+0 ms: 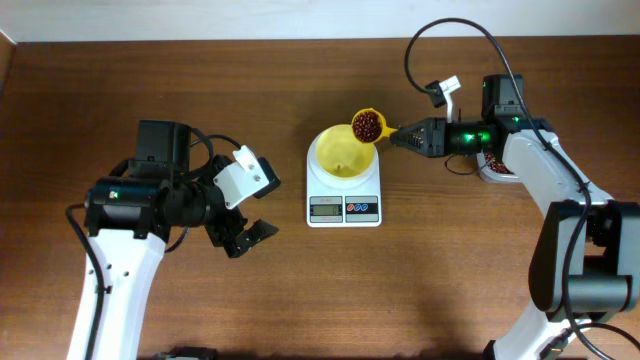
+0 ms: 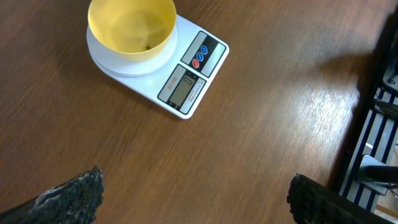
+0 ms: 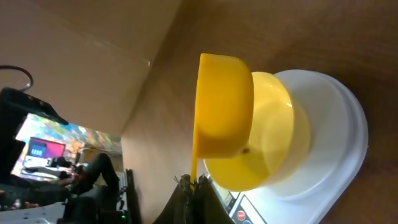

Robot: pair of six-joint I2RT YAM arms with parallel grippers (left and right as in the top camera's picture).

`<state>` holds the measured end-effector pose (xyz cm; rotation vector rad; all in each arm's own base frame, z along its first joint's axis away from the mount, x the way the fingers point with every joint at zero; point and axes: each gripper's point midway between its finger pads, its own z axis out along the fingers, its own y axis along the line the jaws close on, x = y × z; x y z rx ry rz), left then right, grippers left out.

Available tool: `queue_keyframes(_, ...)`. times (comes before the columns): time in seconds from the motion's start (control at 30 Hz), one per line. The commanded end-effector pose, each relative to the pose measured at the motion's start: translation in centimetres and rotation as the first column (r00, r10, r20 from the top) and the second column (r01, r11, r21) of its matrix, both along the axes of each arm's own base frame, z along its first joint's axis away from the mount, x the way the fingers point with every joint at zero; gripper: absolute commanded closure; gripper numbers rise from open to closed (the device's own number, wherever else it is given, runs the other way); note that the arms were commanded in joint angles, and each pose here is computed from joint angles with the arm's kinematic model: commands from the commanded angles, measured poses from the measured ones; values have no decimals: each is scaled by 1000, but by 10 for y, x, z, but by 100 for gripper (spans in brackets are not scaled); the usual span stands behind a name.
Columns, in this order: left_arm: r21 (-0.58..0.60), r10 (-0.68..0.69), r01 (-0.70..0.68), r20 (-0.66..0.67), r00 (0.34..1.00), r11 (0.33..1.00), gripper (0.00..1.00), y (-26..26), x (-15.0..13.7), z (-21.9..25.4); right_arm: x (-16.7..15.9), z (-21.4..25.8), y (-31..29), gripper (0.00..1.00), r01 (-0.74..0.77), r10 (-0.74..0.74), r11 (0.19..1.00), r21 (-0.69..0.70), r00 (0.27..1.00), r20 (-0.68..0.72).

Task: Scoop item into bowl and weigh 50g on scale
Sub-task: 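Tilt the scoop to pour red beans into the yellow bowl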

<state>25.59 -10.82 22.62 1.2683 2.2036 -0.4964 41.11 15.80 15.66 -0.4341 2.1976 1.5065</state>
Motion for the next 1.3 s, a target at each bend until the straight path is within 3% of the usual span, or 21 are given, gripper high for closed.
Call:
queue_keyframes(0.0,1,-14,14,42,999,1000,1,0,0,9,-3,-4,4,96,-38,38,999,-6,997,66)
queue_keyframes(0.73,1,-14,14,42,999,1000,1,0,0,9,-6,-3,15,96,-102,107,994,-37,974,200)
queue_keyframes(0.93,1,-14,14,42,999,1000,1,0,0,9,-2,-22,28,96,-83,116,983,-164,972,203)
queue_keyframes(1.1,1,-14,14,42,999,1000,1,0,0,9,0,-23,27,96,-76,113,982,-175,971,210)
queue_keyframes(1.27,1,-14,14,42,999,1000,1,0,0,9,0,-23,27,96,-119,193,968,-220,915,355)
